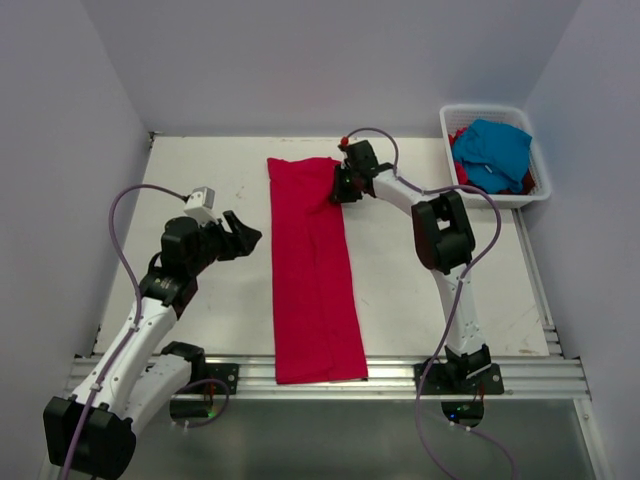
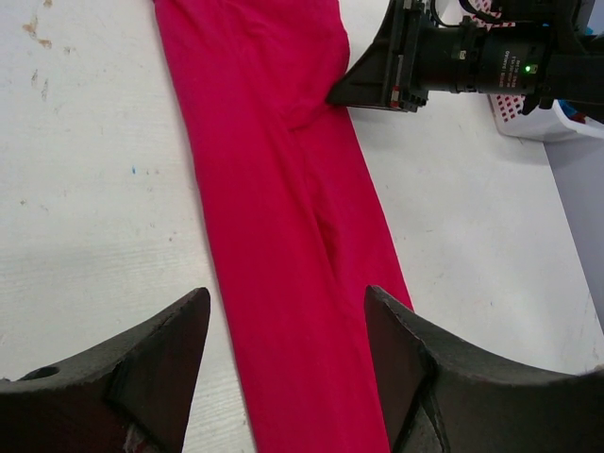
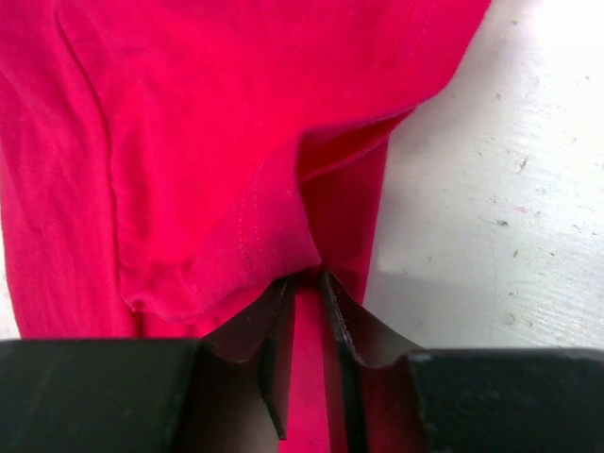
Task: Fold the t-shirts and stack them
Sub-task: Rotate the tshirt 90 degrees
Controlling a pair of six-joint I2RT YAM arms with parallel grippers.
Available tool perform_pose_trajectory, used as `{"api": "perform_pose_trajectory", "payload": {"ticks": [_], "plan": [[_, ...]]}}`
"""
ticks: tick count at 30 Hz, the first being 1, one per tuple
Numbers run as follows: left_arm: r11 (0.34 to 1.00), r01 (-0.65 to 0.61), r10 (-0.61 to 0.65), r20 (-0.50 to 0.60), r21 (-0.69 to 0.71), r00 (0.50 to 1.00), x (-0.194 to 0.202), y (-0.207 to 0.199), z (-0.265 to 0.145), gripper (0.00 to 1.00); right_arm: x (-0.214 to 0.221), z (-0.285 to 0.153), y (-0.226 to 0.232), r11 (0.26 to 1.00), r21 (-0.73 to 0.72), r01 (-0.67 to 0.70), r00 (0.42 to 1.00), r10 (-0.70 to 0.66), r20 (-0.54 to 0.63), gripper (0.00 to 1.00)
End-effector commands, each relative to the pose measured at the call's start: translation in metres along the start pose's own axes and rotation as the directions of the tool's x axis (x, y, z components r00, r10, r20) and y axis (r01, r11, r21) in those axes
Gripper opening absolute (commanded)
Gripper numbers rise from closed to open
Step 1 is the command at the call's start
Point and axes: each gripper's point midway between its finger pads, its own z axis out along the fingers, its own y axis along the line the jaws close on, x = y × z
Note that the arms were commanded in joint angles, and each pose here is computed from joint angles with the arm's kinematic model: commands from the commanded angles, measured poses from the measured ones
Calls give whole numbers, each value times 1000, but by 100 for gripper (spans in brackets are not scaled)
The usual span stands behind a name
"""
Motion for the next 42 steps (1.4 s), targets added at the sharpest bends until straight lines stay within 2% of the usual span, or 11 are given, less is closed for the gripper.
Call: {"api": "perform_pose_trajectory", "payload": {"ticks": [1,5,12,42], "plan": [[1000,-13,13,-3,8,1000,1,-1,1,70,-8,-5,2,999,-34,17,1000,-16,26,19],[1000,-9,9,-6,8,1000,3,0,2,69,-4,-6,-1,999,-28,17,1000,-16,21,8],[1000,-4,4,-15,7,1000,6,1,4,68,-4,-20,2,999,-43,29,999,-27,41,1],[1000,10,-10,-43,9,999,16,6,13,66,1,-83,13,995,-72,72,992,-64,110,0]]}}
